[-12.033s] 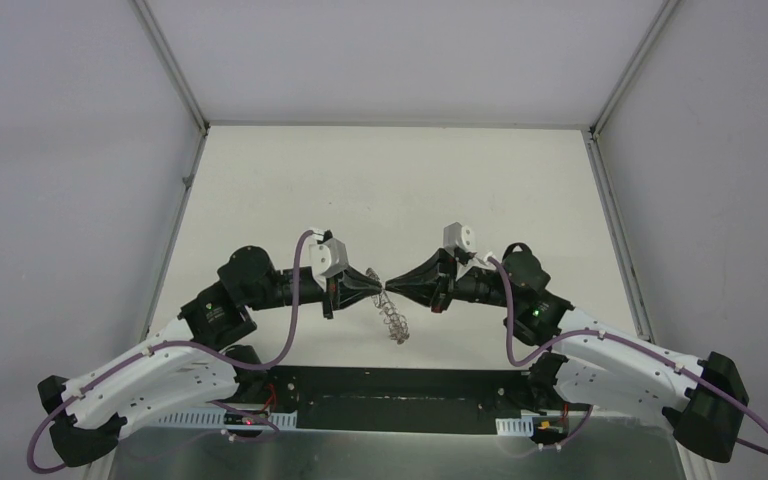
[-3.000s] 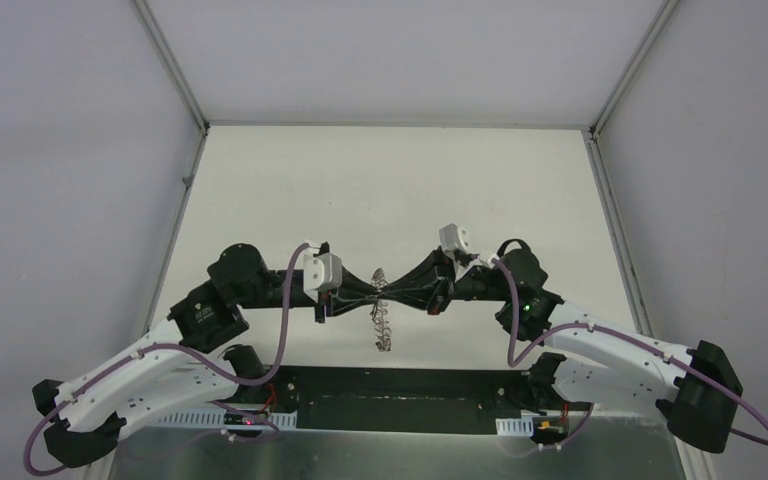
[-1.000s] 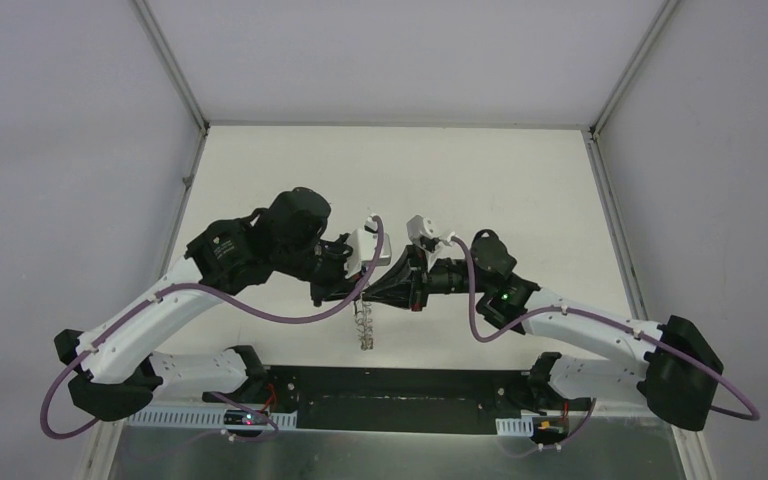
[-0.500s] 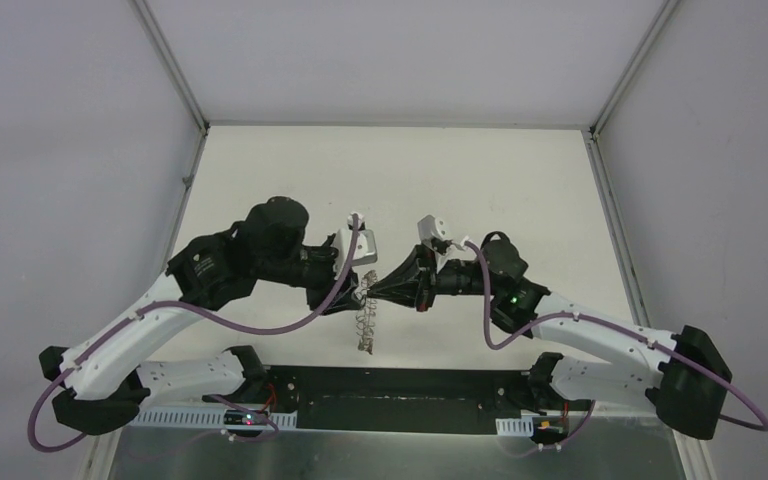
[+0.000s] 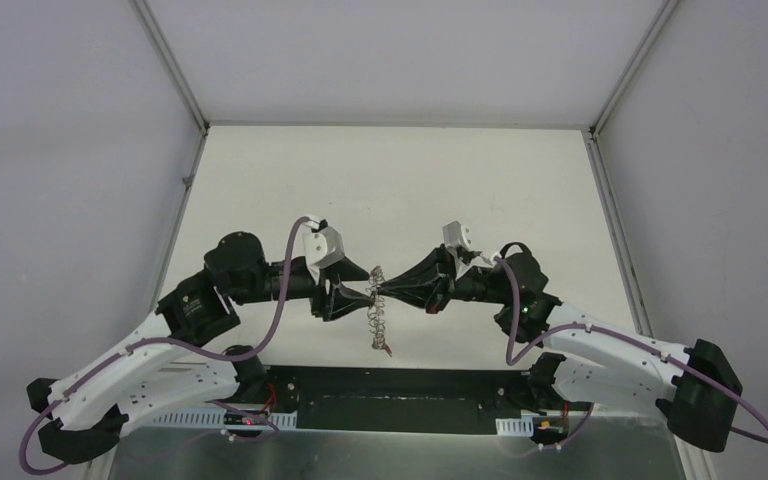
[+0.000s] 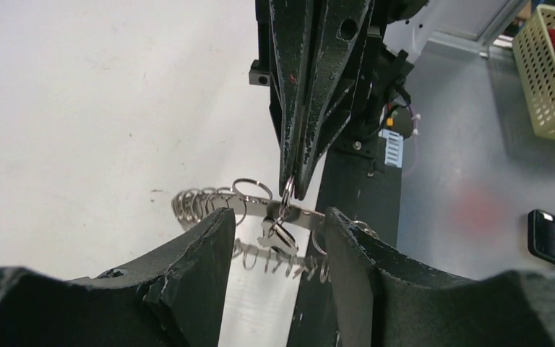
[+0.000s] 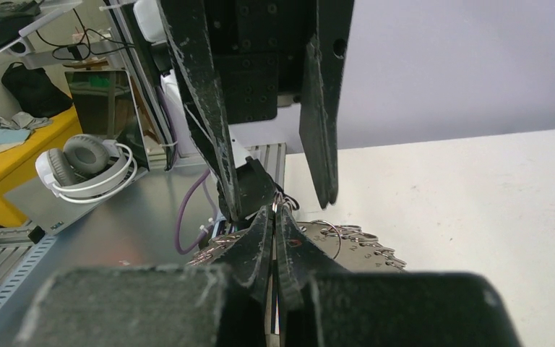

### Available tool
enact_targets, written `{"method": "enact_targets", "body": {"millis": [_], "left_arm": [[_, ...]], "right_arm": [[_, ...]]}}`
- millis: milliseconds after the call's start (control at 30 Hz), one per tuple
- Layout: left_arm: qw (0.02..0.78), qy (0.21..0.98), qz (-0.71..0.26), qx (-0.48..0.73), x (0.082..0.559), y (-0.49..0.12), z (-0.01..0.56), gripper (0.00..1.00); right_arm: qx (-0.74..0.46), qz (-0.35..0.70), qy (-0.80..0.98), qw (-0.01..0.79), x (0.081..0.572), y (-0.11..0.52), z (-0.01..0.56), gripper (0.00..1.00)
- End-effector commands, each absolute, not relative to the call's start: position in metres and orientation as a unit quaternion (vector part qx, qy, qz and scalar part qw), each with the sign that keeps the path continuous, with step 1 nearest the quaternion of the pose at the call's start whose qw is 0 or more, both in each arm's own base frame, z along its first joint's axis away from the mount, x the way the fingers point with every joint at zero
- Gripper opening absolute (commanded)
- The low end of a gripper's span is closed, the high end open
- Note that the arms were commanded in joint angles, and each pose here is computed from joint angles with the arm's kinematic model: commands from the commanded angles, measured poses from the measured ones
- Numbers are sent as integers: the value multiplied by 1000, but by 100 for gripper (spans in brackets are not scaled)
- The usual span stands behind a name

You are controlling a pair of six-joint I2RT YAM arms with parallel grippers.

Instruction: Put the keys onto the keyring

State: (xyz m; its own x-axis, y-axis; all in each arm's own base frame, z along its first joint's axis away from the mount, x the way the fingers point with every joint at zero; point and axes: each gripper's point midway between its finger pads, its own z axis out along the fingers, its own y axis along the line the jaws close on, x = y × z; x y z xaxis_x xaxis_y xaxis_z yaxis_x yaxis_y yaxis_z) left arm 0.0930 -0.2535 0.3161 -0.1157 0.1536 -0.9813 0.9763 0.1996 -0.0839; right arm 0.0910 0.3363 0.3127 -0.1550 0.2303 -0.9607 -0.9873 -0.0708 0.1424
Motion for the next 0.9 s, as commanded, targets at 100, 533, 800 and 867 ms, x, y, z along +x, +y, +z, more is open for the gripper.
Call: {"method": "enact_targets", "body": {"millis": [100, 533, 800, 867], "left_arm": [[534, 540, -481, 438, 97, -271, 354, 47], [529, 533, -486, 447, 90, -268, 354, 27], [539, 536, -471, 448, 88, -258, 355, 36], [538, 538, -464, 454, 88, -256, 352, 33]], "right_arm": [[-401, 626, 387, 545, 82, 329, 354, 0], [-393, 623, 390, 553, 85, 328, 353, 0], [-393, 623, 390, 553, 85, 328, 354, 0], [-392, 622, 391, 554, 86, 328, 354, 0]]}}
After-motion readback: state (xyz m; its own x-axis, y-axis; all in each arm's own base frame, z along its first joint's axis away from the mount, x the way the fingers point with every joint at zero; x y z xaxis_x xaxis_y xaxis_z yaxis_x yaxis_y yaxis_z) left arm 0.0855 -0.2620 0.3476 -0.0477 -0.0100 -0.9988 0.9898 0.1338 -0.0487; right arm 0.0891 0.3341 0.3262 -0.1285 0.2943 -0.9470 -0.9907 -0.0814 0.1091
